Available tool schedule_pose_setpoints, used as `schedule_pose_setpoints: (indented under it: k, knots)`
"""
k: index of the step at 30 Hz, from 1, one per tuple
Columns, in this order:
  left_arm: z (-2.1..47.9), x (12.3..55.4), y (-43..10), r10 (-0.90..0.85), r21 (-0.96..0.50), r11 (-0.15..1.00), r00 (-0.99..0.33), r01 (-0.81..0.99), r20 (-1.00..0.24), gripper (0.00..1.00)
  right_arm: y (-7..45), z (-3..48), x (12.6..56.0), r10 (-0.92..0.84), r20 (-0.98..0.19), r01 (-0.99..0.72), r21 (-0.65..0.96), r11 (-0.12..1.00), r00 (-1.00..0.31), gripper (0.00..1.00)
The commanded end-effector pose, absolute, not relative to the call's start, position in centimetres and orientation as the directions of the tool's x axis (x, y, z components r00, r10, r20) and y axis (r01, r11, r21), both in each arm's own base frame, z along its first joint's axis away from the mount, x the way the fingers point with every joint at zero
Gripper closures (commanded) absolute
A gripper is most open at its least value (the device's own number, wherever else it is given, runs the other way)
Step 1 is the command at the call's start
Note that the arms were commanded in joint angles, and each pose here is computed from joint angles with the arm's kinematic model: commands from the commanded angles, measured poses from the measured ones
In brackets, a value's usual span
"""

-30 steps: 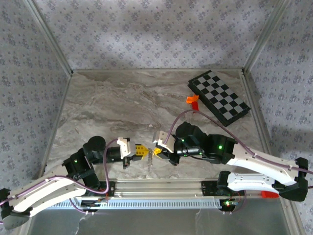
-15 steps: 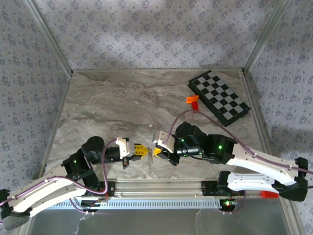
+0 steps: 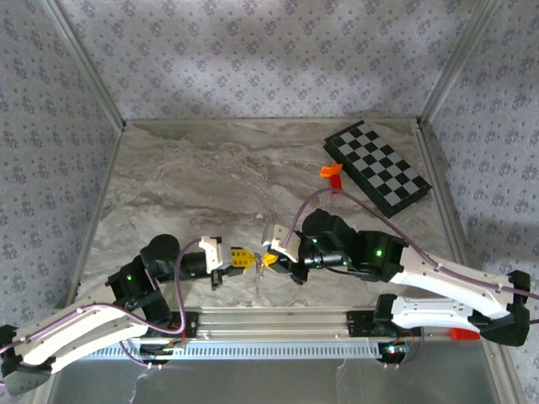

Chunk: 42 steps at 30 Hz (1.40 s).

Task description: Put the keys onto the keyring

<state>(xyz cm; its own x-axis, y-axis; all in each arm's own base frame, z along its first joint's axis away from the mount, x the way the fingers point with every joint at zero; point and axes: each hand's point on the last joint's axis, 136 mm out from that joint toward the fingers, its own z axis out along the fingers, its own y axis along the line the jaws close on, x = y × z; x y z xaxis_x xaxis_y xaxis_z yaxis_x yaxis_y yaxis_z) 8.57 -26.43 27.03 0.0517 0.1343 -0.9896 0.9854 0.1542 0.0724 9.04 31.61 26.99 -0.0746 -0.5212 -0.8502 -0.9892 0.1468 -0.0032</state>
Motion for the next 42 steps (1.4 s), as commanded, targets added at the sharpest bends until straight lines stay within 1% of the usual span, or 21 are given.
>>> schedule_pose_setpoints:
  k: [1,15,42]
  knots:
    - [29.3,8.37,-26.39,0.075,0.11,0.152,0.1,0.982,-0.992,1.0,32.11,28.89,8.66,-0.477,-0.876,-0.991,0.009,0.13,-0.071,1.0]
    - [29.46,8.43,-26.15,0.067,0.115,0.164,0.106,0.98,-0.992,1.0,31.47,28.67,8.82,-0.493,-0.865,-0.988,0.015,0.155,-0.091,1.0]
    - [29.3,8.44,-26.38,0.076,0.116,0.157,0.105,0.981,-0.992,1.0,32.17,29.42,8.68,-0.465,-0.882,-0.991,0.019,0.129,-0.078,1.0]
